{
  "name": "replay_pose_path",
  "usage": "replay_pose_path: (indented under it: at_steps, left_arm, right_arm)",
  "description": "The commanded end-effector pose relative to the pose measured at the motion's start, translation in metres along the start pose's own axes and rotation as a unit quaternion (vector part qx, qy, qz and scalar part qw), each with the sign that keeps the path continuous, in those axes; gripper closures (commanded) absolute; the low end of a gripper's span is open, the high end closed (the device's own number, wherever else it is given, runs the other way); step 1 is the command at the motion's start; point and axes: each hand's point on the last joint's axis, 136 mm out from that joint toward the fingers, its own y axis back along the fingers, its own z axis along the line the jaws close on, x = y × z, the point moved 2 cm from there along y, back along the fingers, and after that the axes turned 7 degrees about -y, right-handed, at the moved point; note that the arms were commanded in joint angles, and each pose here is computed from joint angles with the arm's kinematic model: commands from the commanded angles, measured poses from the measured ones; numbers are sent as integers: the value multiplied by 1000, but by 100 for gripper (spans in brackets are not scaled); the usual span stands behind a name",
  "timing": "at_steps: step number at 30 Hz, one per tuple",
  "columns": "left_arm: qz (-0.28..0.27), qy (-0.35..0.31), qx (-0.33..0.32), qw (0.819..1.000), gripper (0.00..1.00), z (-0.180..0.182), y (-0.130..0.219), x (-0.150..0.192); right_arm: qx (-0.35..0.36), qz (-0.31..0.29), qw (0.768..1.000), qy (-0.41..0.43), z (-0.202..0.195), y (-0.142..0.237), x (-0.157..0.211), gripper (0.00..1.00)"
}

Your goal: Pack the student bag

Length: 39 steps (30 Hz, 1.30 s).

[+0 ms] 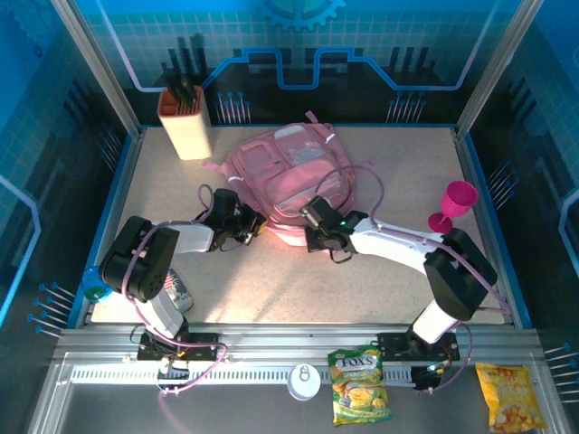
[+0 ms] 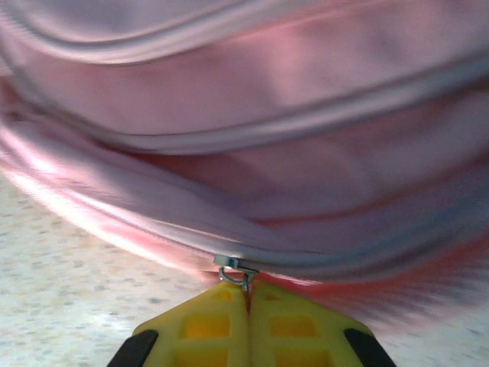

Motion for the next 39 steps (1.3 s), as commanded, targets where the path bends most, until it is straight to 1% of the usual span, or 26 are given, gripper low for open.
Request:
replay_pose_path:
  at_steps: [1, 2, 4, 5, 8, 12, 14, 19, 21, 24, 26, 28, 30, 33, 34, 35, 39]
  left_arm:
    - [-24, -18, 0, 1000, 96, -8, 7, -12]
    - [-24, -17, -1, 1000, 96, -8, 7, -12]
    - [-24, -18, 0, 1000, 96, -9, 7, -12]
    - [-22, -18, 1, 1000, 96, -9, 7, -12]
    - [-19, -20, 5, 1000, 96, -11, 7, -11]
    - [-16, -23, 5, 1000, 95, -13, 7, -11]
    - [-14, -23, 5, 1000, 94, -13, 7, -10]
    - [-16, -23, 3, 1000, 94, -13, 8, -11]
    - [-18, -25, 3, 1000, 94, -13, 9, -13]
    - [-20, -28, 0, 999, 95, -13, 10, -16]
    - [-21, -35, 0, 999, 96, -15, 10, -17]
    - [-7, -45, 4, 999, 97, -21, 6, -13]
    - [10, -55, 5, 998, 97, -26, -1, -9]
    - [13, -65, 6, 998, 97, -31, -6, -12]
    - [13, -72, 5, 997, 97, -33, -7, -14]
    - [18, -83, 4, 996, 97, -37, -9, -15]
    - [34, -128, -12, 991, 94, -52, -19, -24]
  right_arm:
    - [61, 3, 998, -10, -43, 5, -1, 100]
    - [50, 9, 999, -7, -41, 3, -3, 100]
    - [4, 35, 999, 17, -29, -1, -2, 100]
    - [-2, 47, 998, 28, -26, -4, -1, 99]
    - [-2, 65, 997, 49, -23, -11, -1, 96]
    - [-2, 70, 996, 53, -20, -15, -2, 86]
    - [-3, 66, 996, 51, -19, -15, -4, 85]
    - [18, 54, 997, 50, -24, -14, -10, 88]
    - [32, 48, 997, 49, -29, -13, -11, 93]
    - [89, 21, 995, 31, -52, -4, -19, 100]
    - [121, 5, 993, 6, -70, 3, -22, 100]
    - [148, -13, 989, -28, -86, 11, -27, 100]
    - [162, -20, 985, -61, -96, 15, -28, 100]
    - [189, -20, 978, -92, -106, 22, -24, 100]
    - [190, -17, 977, -98, -108, 23, -22, 100]
    - [177, -13, 979, -100, -104, 23, -20, 100]
    - [88, 1, 993, -77, -70, 18, -12, 100]
